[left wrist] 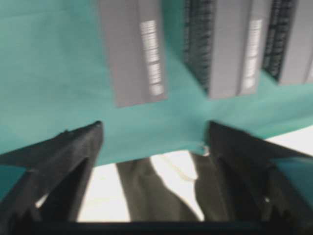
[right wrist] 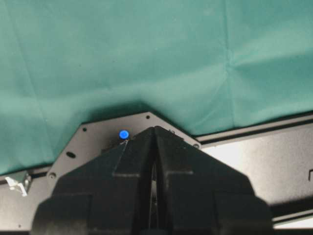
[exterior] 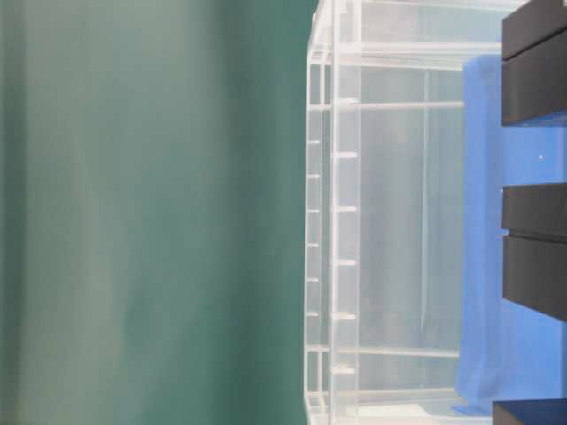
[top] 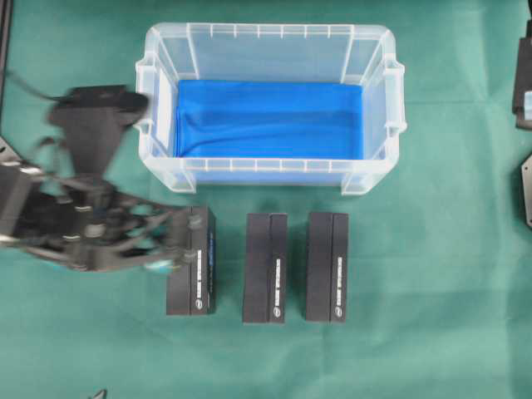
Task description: Take the box out of the case with the left arm.
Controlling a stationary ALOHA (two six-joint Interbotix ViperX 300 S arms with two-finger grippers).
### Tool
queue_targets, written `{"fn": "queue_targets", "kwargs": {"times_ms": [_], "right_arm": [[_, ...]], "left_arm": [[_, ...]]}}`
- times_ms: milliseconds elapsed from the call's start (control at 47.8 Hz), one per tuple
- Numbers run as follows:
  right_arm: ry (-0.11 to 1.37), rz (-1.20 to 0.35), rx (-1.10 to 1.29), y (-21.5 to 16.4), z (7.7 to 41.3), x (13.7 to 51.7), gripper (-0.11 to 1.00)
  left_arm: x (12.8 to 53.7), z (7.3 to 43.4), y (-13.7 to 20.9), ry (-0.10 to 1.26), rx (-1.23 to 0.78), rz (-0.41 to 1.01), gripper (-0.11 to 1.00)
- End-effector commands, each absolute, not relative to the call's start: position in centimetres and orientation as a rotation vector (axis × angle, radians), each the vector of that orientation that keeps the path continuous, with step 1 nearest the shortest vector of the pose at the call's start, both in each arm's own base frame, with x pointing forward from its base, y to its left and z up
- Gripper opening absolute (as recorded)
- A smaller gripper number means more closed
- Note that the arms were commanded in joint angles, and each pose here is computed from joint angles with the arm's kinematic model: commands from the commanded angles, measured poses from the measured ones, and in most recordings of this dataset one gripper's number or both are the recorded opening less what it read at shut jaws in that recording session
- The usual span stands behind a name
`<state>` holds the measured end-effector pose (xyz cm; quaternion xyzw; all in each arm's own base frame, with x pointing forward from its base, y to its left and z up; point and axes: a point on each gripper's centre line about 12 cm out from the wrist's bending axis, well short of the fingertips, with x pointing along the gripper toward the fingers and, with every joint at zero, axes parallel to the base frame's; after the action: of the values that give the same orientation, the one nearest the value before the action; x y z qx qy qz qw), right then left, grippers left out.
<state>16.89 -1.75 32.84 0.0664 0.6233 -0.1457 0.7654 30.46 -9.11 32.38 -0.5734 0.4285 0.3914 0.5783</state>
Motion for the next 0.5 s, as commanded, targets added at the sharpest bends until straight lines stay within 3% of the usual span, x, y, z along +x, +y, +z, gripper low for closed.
{"fn": "queue_targets", "kwargs": {"times_ms": [0,230,481], "right_arm": [[1.348,-0.318,0.146,-1.8,33.1,16.9,0.00],[1.361,-0.320,0.143,-1.8,32.6,16.8,0.00],[1.362,-0.320,0.143,-1.8,32.6,16.8,0.00]], "left_arm": [[27.7,33.1,-9.3,0.999,-1.350,0.869,0.85],[22.5,32.2,-8.4,1.020,-1.338,0.873,0.85],[20.3,32.2,-7.4,1.019,-1.322,0.893,0.85]]}}
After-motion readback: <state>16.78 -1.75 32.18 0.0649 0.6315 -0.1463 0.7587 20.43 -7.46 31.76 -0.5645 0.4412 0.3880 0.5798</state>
